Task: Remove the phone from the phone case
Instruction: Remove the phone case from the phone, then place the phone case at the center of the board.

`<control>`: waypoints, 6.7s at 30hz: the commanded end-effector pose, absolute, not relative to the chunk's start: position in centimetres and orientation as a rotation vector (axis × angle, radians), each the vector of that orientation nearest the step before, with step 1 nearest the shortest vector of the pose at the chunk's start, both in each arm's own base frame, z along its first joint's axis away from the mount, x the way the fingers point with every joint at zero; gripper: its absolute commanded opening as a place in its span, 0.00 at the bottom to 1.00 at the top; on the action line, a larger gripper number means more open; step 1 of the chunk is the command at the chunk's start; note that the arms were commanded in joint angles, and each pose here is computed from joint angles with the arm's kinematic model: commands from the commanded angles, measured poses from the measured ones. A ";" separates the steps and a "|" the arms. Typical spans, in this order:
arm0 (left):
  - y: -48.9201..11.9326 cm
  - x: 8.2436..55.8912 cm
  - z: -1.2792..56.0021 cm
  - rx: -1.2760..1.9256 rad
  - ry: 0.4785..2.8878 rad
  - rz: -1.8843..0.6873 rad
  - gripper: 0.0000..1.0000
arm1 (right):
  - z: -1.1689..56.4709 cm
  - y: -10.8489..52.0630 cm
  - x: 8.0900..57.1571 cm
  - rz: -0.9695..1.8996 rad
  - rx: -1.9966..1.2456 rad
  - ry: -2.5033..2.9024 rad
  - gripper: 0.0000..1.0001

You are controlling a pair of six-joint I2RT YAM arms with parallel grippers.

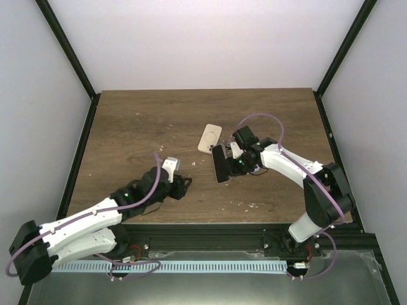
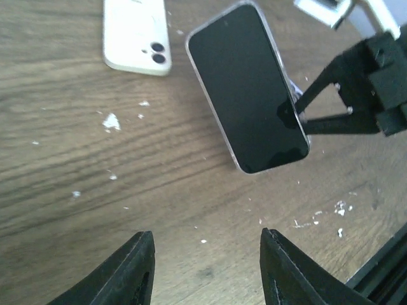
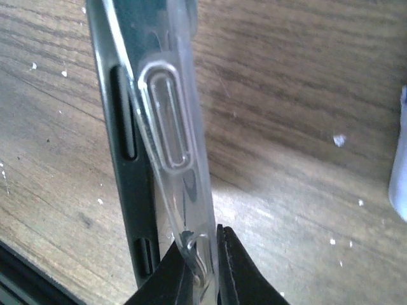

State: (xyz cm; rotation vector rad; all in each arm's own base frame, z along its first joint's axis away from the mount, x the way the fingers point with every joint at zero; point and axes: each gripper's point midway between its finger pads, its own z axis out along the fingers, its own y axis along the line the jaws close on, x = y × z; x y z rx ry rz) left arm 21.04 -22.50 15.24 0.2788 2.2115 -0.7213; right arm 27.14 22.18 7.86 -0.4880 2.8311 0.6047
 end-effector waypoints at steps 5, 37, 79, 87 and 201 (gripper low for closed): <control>-28.7 20.7 15.4 0.442 2.095 -0.646 0.51 | 8.9 21.4 24.8 0.665 -0.301 2.950 0.01; -39.2 20.1 9.8 0.826 2.006 -0.322 0.58 | 6.1 21.3 22.8 0.704 -0.260 3.070 0.01; -35.0 21.0 4.7 0.876 2.062 0.045 0.39 | 6.0 21.6 23.2 0.723 -0.260 3.063 0.01; -34.4 21.6 5.3 0.875 2.038 0.135 0.22 | 5.8 21.5 23.4 0.690 -0.275 3.082 0.01; -30.5 20.1 15.4 0.705 1.879 -0.185 0.00 | 7.1 -4.5 41.2 0.455 -0.456 2.794 0.04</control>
